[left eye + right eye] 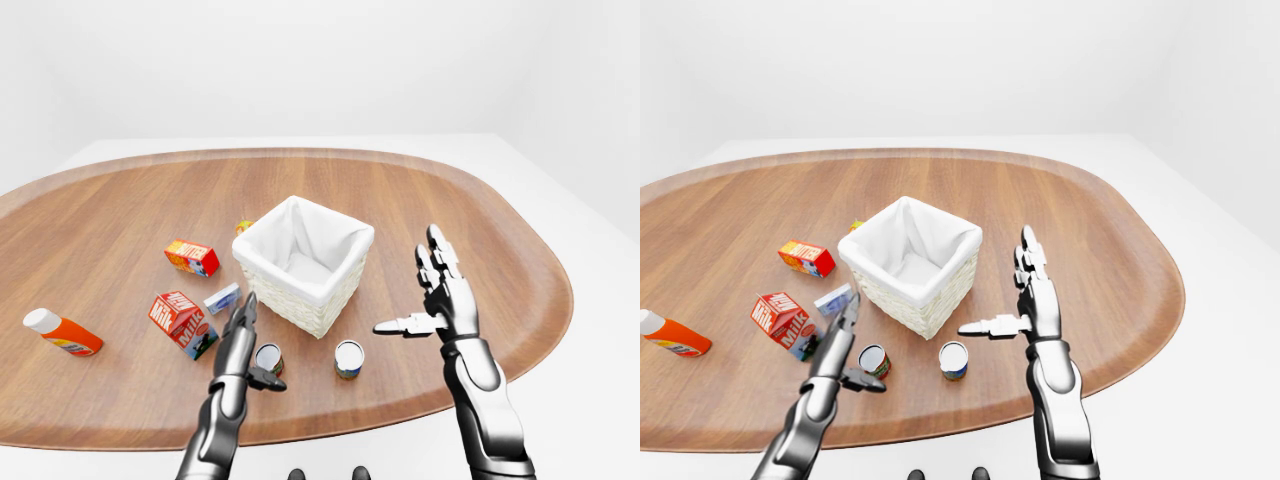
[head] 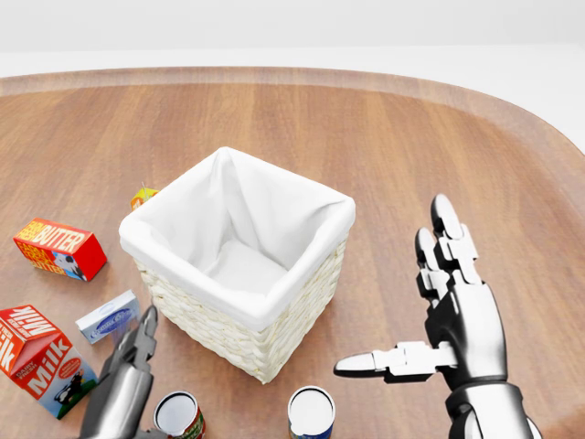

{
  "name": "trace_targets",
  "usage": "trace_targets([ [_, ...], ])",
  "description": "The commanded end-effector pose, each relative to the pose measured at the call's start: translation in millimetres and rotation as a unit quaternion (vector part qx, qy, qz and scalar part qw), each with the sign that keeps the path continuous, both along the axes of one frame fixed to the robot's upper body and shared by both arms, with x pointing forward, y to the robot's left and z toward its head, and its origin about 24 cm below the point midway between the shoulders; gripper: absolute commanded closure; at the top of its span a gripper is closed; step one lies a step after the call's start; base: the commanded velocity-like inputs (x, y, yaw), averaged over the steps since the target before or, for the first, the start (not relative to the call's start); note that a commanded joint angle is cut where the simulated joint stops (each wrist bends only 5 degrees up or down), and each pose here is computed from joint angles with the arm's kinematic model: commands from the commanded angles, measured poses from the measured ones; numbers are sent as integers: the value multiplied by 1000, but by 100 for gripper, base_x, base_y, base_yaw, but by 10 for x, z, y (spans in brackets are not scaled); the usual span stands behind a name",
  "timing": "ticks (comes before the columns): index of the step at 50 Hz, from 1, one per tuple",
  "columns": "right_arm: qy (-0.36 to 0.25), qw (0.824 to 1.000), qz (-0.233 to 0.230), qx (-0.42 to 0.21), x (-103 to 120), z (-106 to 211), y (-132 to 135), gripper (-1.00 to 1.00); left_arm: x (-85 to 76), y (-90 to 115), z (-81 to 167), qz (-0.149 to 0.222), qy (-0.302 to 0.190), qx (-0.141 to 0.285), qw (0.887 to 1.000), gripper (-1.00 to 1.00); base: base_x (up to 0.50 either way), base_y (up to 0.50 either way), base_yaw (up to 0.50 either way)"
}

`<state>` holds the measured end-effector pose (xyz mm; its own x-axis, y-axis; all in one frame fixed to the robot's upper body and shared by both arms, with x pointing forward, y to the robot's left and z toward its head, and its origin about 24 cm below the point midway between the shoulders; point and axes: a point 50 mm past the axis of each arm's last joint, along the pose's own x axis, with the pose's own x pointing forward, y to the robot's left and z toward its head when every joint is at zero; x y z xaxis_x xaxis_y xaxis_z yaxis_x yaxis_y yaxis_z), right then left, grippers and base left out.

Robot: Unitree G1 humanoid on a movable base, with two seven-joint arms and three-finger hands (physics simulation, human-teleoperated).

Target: Pick up the tomato sauce, and put it in the basket.

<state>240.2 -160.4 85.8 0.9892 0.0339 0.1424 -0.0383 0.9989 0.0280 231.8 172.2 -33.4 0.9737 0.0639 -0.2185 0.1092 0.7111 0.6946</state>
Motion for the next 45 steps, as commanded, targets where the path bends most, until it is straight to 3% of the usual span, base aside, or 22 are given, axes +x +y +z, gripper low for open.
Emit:
trace_targets([
  [1, 0, 1000, 0, 0, 5, 1, -2, -100, 8, 0, -47, 3, 7, 3, 1000, -100, 0, 0, 0],
  [45, 12, 1000, 1, 0, 4, -57, 12, -100, 62, 9, -138, 16, 20, 5, 1000, -100, 0, 0, 0],
])
